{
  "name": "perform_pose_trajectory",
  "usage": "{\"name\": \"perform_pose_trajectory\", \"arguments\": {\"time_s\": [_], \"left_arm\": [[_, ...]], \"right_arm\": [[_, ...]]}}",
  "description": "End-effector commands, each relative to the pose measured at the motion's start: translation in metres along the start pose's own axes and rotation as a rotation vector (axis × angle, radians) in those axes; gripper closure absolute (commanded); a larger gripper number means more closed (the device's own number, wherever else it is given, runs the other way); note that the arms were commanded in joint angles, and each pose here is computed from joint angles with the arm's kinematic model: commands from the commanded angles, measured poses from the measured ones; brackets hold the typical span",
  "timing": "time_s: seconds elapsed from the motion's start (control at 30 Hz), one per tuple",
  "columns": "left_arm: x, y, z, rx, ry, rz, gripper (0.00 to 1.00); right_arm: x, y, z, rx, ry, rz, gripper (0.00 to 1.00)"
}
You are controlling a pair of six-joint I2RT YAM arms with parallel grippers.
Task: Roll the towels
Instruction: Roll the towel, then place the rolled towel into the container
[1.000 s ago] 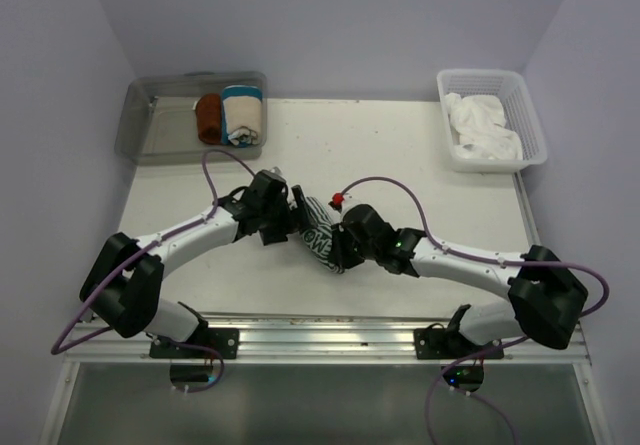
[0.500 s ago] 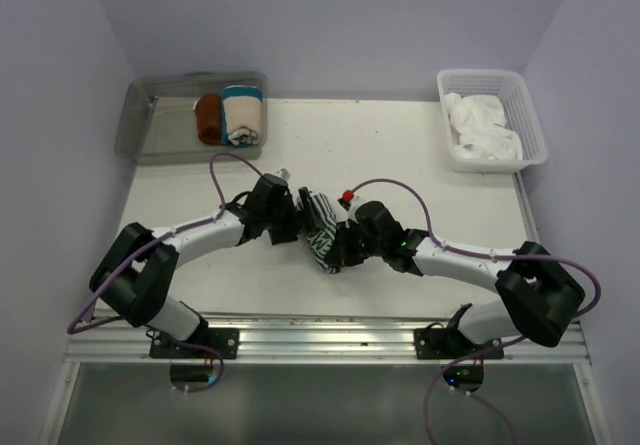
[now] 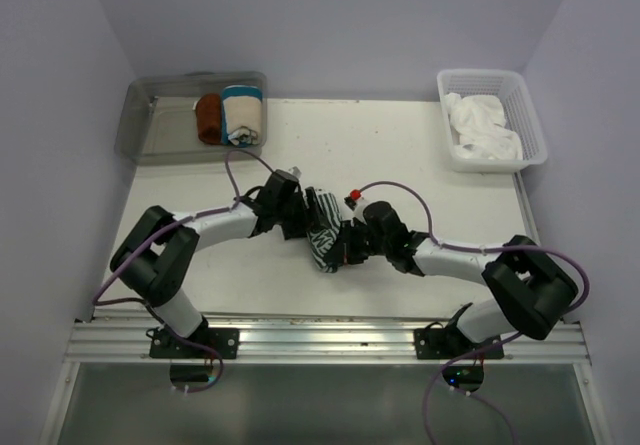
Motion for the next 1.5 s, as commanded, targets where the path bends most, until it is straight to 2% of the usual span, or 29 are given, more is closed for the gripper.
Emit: {"name": "perform_pose_trajectory", "arguments": {"time_s": [0.0,0.03,0.07,0.1,0.13,0.17,0.2,0.23,0.27,0.3,0.37,0.43,0.5,0.57,0.6,0.73,0.97,1.0,1.2,1.47], "left_arm": [[-0.003,-0.005,0.011,0.019,-0.001,0.03,0.3],[-0.001,-0.008,0.016,0.034,0.001,0.024,0.35],[-0.002,-0.011,0.019,0.042,-0.004,0.022,0.45],[-0.003,-0.013,0.021,0.053,-0.009,0.017,0.49],[-0.002,-0.015,0.024,0.063,-0.007,0.019,0.58],[-0.003,-0.014,0.025,0.064,-0.001,0.016,0.61],[-0.003,-0.014,0.025,0.062,0.008,0.023,0.63],[0.0,-0.013,0.025,0.062,0.031,0.025,0.7],[0.005,-0.014,0.022,0.081,0.08,0.02,0.73],[0.011,-0.01,0.022,0.073,0.13,0.037,0.75],[0.019,-0.006,0.018,0.086,0.206,0.05,0.77],[0.024,0.002,0.012,0.062,0.252,0.075,0.79],[0.028,0.01,0.003,0.043,0.306,0.115,0.81],[0.027,0.021,-0.006,0.032,0.338,0.159,0.85],[0.029,0.026,-0.01,0.034,0.354,0.202,0.86],[0.024,0.058,-0.027,0.001,0.414,0.303,0.86],[0.027,0.098,-0.06,-0.012,0.5,0.431,0.89],[0.03,0.104,-0.065,-0.008,0.509,0.46,0.89],[0.03,0.163,-0.124,-0.102,0.551,0.511,0.87],[0.044,0.219,-0.185,-0.224,0.6,0.465,0.85]], "right_arm": [[0.0,-0.002,0.004,0.008,0.022,0.013,1.0],[0.0,-0.002,0.005,0.012,0.019,0.014,1.0],[-0.001,-0.002,0.006,0.016,0.018,0.015,1.0],[0.001,-0.002,0.007,0.018,0.027,0.015,1.0],[0.002,-0.002,0.007,0.02,0.029,0.016,1.0],[0.002,-0.002,0.007,0.019,0.03,0.016,1.0],[0.001,-0.002,0.007,0.021,0.023,0.018,0.95],[0.001,0.0,0.005,0.013,0.018,0.009,0.89],[0.001,0.001,0.004,0.007,0.011,0.003,0.81],[-0.003,-0.001,0.002,0.011,-0.014,0.002,0.59],[-0.005,0.008,-0.006,-0.043,-0.049,-0.029,0.4],[-0.01,0.013,-0.017,-0.064,-0.112,-0.057,0.24],[-0.012,0.024,-0.035,-0.12,-0.196,-0.073,0.19],[-0.013,0.028,-0.05,-0.14,-0.239,-0.103,0.17],[-0.003,0.04,-0.063,-0.204,-0.23,-0.122,0.17],[-0.001,0.053,-0.093,-0.299,-0.285,-0.169,0.14],[-0.013,0.066,-0.107,-0.346,-0.418,-0.164,0.11],[-0.004,0.075,-0.109,-0.374,-0.413,-0.14,0.11],[0.023,0.101,-0.09,-0.409,-0.363,-0.097,0.12],[0.047,0.124,-0.051,-0.339,-0.34,-0.117,0.12]]}}
Point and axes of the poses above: each gripper's point midway between its finger pads, its own z axis out along the fingers, its own x axis along the line the jaws close on, y = z × x, the point moved 1 cm from there along -z, back along the fingers, and after that the axes turned 10 degrees about z, right-handed, at the moved point
